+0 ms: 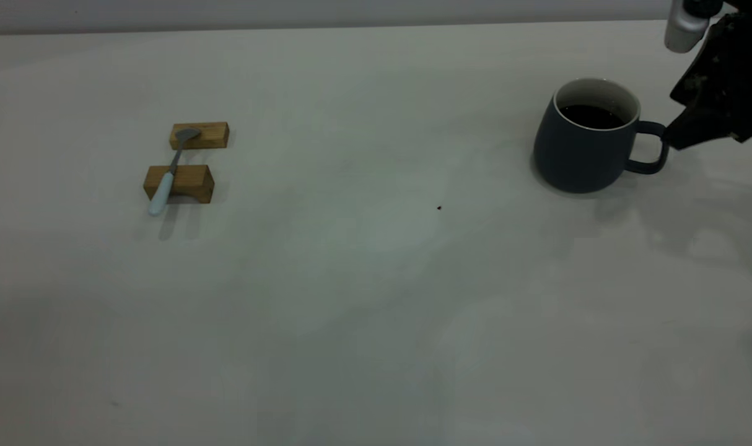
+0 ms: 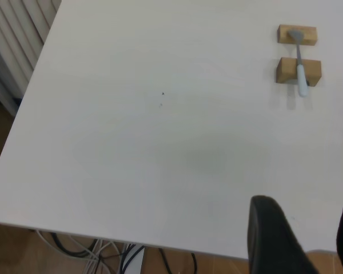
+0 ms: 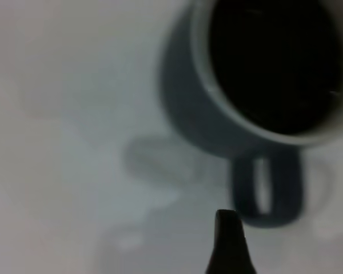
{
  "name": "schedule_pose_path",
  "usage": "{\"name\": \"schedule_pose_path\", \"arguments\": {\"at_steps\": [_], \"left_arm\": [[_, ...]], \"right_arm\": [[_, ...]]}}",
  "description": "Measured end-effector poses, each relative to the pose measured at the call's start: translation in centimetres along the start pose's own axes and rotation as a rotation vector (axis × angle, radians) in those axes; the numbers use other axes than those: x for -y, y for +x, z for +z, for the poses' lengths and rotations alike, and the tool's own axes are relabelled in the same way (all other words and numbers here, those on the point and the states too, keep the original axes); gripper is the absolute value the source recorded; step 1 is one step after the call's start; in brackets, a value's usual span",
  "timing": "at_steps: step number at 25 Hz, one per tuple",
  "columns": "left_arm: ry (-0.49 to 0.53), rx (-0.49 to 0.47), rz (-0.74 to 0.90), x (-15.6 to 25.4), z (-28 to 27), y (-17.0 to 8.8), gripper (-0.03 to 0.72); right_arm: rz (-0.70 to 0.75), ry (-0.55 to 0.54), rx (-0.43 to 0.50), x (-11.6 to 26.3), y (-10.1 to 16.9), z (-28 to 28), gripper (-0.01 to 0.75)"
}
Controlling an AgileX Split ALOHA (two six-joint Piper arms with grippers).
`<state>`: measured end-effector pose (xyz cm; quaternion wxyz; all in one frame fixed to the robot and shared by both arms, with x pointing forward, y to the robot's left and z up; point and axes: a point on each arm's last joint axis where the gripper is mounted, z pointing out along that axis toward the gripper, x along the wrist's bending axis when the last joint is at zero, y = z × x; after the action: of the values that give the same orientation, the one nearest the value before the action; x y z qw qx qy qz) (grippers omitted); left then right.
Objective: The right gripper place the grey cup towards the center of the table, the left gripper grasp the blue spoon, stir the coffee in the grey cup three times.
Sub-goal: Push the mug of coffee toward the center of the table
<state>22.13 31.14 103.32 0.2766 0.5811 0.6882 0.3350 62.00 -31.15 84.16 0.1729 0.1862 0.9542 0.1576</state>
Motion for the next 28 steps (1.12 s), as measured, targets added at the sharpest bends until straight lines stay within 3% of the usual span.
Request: {"name": "schedule_pose_path", "arguments": {"at_steps": [4,11,20,24,28], "left_arm": [[0.000,0.000,0.000,0.0,0.0,0.0,0.359],[0.000,0.000,0.000,0.0,0.0,0.0,0.359],[-0.001,0.000,0.000,0.0,0.0,0.0,0.359],[-0.001,0.000,0.000,0.0,0.0,0.0,0.359],[-0.001,0.000,0.000,0.0,0.0,0.0,0.359]], "right_arm": [[0.039,-0.024,-0.008,0.9,-1.1,0.7,0.558],[0.094,-0.056,-0.089,1.5,-0.3,2.5,0.551],[0.132,-0.077,-0.090,1.6,-1.3,4.7,0.508],[0.138,-0.071,-0.104,1.9,-0.9,5.2,0.415],[0.136,-0.071,-0.116,2.0,-0.7,5.5,0.208]]}}
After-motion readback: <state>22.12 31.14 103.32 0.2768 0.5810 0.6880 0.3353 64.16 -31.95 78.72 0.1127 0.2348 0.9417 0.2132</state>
